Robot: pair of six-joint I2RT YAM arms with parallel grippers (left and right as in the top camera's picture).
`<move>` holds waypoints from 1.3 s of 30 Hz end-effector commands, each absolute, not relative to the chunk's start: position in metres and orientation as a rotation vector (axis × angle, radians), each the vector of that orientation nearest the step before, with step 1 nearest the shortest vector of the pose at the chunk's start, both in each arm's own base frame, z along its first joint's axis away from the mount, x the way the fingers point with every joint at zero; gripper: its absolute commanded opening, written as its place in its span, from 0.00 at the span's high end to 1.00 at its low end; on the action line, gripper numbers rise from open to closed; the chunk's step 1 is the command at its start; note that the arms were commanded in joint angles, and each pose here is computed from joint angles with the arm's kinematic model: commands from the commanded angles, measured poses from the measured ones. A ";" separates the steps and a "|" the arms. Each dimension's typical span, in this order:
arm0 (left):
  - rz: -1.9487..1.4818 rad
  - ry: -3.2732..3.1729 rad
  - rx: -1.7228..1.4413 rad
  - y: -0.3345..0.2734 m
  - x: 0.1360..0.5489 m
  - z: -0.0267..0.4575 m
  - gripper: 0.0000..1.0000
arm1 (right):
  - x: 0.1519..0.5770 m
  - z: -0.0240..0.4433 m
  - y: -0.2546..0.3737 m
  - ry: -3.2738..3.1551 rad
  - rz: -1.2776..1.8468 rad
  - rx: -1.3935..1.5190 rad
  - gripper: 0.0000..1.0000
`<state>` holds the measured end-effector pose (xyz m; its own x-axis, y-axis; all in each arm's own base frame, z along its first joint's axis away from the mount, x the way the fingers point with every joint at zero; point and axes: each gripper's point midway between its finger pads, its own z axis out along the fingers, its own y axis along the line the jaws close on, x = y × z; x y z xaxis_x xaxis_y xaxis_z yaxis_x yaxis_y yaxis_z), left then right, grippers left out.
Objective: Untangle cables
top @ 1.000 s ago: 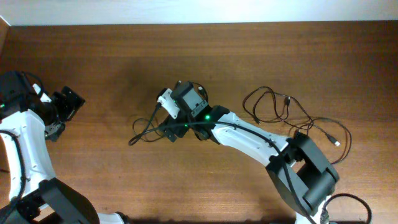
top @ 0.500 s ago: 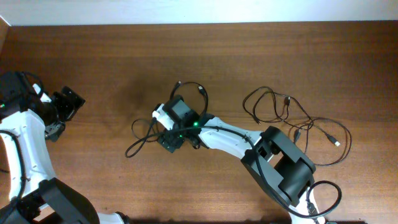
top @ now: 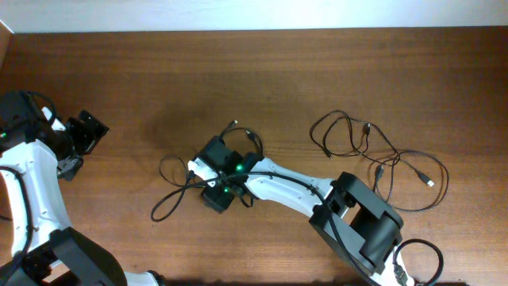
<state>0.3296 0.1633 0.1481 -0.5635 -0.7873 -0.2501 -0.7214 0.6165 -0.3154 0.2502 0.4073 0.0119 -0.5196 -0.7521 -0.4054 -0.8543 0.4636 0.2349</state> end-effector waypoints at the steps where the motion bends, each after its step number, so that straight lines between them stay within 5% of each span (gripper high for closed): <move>1: -0.258 2.450 -1.219 0.167 0.332 0.155 0.01 | 0.278 0.051 0.427 2.310 0.548 -1.343 0.21; 4: -0.258 2.451 -1.219 0.167 0.332 0.155 0.01 | 0.298 0.046 0.423 2.290 0.431 -1.288 0.06; 7: -0.258 2.451 -1.219 0.167 0.332 0.155 0.01 | 0.304 0.029 0.431 2.275 0.437 -1.280 0.02; 13: -0.258 2.451 -1.219 0.167 0.332 0.155 0.01 | 0.312 -0.009 0.432 2.343 0.446 -1.208 0.02; 21: -0.258 2.450 -1.219 0.167 0.332 0.155 0.01 | 0.335 0.064 0.451 2.171 0.509 -1.141 0.04; 26: -0.258 2.450 -1.219 0.167 0.332 0.155 0.01 | 0.370 0.047 0.401 2.343 0.414 -0.938 0.04; 34: -0.258 2.451 -1.219 0.167 0.332 0.155 0.01 | 0.327 0.007 0.398 2.451 0.543 -1.051 0.03; 36: -0.258 2.451 -1.219 0.167 0.332 0.155 0.01 | 0.315 0.014 0.413 2.421 0.684 -1.097 0.09; 38: -0.258 2.450 -1.220 0.167 0.332 0.155 0.01 | 0.310 0.021 0.422 2.393 0.773 -1.117 0.42; 39: -0.258 2.450 -1.219 0.167 0.332 0.155 0.01 | 0.310 0.022 0.423 2.387 0.778 -1.117 0.45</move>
<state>0.3296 0.1632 0.1481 -0.5636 -0.7873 -0.2500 -0.7213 0.6165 -0.3157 0.3241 0.4137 0.0158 -0.6082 -0.5718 -0.5506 -0.7735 0.5827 0.2494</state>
